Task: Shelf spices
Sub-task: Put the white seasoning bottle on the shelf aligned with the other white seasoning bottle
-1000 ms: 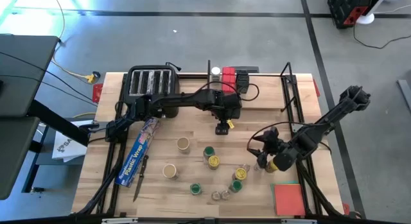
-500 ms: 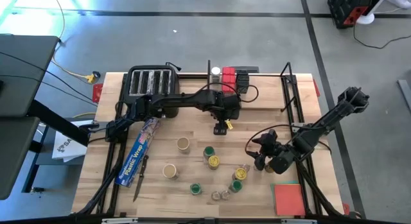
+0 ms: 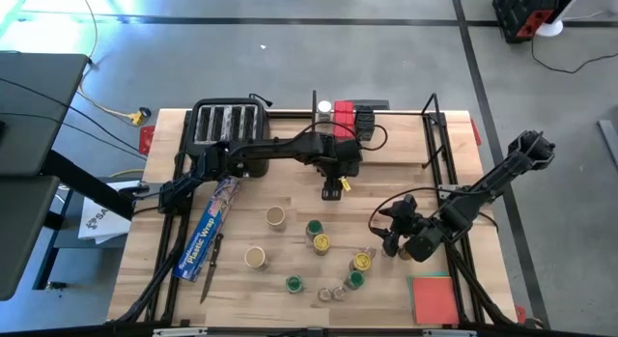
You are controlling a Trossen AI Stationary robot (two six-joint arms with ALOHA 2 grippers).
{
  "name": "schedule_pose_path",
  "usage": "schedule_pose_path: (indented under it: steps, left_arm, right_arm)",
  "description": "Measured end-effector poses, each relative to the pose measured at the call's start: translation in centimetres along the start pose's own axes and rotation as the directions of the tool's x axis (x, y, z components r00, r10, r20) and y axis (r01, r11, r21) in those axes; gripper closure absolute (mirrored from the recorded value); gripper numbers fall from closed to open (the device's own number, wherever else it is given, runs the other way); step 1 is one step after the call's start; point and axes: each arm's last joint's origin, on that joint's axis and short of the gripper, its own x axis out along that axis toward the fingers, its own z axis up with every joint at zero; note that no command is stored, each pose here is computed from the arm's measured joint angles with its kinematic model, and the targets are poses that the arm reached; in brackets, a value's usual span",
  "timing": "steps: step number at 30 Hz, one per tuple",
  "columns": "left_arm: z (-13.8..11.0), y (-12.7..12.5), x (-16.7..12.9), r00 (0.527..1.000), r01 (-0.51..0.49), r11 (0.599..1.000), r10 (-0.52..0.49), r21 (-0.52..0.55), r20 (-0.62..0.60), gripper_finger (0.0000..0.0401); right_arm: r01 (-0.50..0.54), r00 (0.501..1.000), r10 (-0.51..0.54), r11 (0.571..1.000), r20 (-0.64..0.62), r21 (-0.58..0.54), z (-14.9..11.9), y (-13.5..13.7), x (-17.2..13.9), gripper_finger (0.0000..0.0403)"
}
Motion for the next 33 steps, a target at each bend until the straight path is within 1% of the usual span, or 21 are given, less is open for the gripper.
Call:
schedule_pose_path:
  steps: [2, 7, 10, 13, 17, 20, 22, 28, 33]
  left_arm:
    - [0.0, 0.0, 0.0, 1.0, 0.0, 1.0, 0.0, 0.001, -0.003, 0.0203]
    - [-0.1, -0.1, -0.4, 1.0, -0.003, 1.0, 0.003, 0.01, -0.01, 0.0205]
    - [-0.3, 0.0, -1.6, 0.999, 0.002, 1.0, -0.001, 0.011, -0.049, 0.0205]
    - [0.0, 0.4, -4.0, 0.999, -0.005, 1.0, 0.005, 0.003, -0.051, 0.0205]
    - [-0.5, 2.1, -6.5, 0.994, -0.097, 0.995, 0.097, -0.002, -0.044, 0.0205]
    - [-1.1, 4.0, -7.8, 0.989, -0.142, 0.989, 0.14, -0.045, -0.043, 0.0206]
    - [-1.3, 5.3, -8.3, 0.987, -0.159, 0.984, 0.158, -0.078, -0.016, 0.0206]
    - [-2.1, 8.3, -8.2, 0.981, -0.19, 0.973, 0.192, -0.128, -0.002, 0.0206]
    - [-2.9, 9.8, -8.2, 0.979, -0.202, 0.965, 0.202, -0.167, -0.017, 0.0206]
  right_arm:
    - [0.0, 1.0, 0.0, 1.0, 0.0, 0.0, 0.0, 0.0, 0.0, 0.0111]
    - [0.0, 1.0, 0.0, 1.0, 0.0, 0.0, 0.0, 0.0, 0.0, 0.0111]
    - [0.0, 1.0, 0.0, 1.0, 0.0, 0.0, 0.0, 0.0, 0.0, 0.0111]
    - [0.001, 1.0, -0.001, 1.0, 0.002, 0.0, 0.0, 0.0, 0.0, 0.0111]
    - [0.002, 1.0, -0.002, 1.0, 0.004, 0.0, 0.0, 0.0, 0.0, 0.0111]
    - [0.002, 1.0, -0.002, 1.0, 0.008, -0.001, 0.0, 0.0, 0.0, 0.0111]
    - [0.004, 1.0, -0.003, 1.0, 0.018, -0.005, -0.1, 0.1, -0.1, 0.0111]
    - [-0.01, 0.999, 0.01, 1.0, 0.031, -0.014, -0.3, 0.3, -0.5, 0.0111]
    - [-0.013, 0.999, 0.013, 1.0, 0.043, -0.013, -0.4, 0.4, -0.6, 0.0111]
